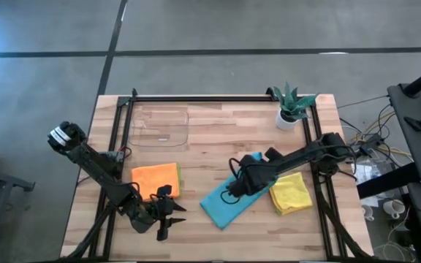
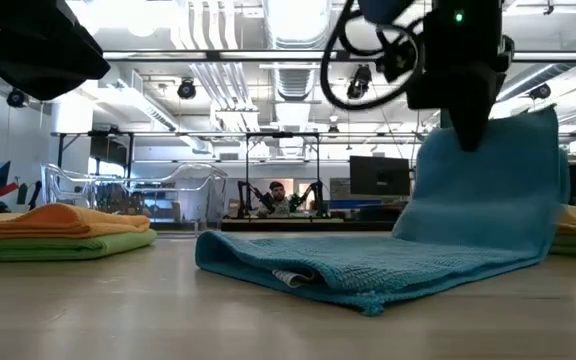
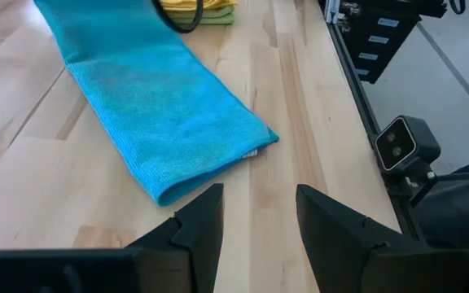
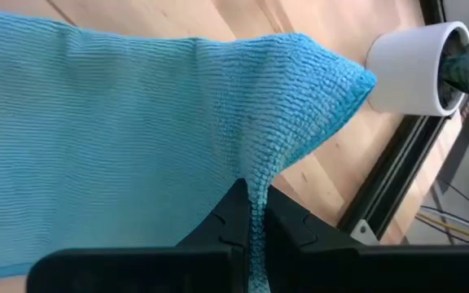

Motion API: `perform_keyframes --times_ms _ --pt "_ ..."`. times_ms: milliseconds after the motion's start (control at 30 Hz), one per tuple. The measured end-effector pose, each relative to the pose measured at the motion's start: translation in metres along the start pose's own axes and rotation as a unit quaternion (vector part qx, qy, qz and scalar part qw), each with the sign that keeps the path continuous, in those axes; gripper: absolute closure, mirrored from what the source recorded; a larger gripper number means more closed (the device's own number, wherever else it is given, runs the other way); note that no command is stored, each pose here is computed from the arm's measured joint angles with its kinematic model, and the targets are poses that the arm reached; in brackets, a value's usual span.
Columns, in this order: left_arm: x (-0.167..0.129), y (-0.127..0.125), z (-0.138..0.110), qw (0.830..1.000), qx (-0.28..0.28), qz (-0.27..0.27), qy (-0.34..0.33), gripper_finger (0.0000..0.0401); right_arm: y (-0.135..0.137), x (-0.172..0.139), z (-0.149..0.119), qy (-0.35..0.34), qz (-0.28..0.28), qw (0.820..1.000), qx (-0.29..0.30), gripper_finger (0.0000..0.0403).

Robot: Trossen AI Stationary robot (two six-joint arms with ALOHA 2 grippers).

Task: Fold microfiber towels
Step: Fold the blue microfiber cloth

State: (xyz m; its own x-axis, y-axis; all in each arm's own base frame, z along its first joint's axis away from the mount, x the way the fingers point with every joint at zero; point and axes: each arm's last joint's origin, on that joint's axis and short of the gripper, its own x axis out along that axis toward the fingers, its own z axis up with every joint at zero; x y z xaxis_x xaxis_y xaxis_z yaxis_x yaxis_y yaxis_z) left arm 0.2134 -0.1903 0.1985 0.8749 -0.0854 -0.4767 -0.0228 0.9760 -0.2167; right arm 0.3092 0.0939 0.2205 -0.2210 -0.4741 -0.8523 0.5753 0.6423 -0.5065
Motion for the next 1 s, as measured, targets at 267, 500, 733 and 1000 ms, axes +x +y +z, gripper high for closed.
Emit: perform_keyframes --times_ms 267,500,733,1000 --pt "0.0 0.0 0.0 1.0 0.0 0.0 0.0 0.0261 0.001 0.002 -0.004 0.02 0.011 1.0 -0.014 0.039" --pt "0.0 0.0 0.0 1.0 0.0 0.0 0.0 0.0261 0.032 -0.014 0.0 -0.011 0.181 0.983 0.0 0.039" --pt "0.0 0.0 0.0 1.0 0.0 0.0 0.0 0.0261 0.056 -0.029 0.009 -0.043 0.327 0.944 0.014 0.039" --pt "0.0 0.0 0.0 1.0 0.0 0.0 0.0 0.0261 0.073 -0.021 0.013 -0.046 0.338 0.94 0.018 0.039"
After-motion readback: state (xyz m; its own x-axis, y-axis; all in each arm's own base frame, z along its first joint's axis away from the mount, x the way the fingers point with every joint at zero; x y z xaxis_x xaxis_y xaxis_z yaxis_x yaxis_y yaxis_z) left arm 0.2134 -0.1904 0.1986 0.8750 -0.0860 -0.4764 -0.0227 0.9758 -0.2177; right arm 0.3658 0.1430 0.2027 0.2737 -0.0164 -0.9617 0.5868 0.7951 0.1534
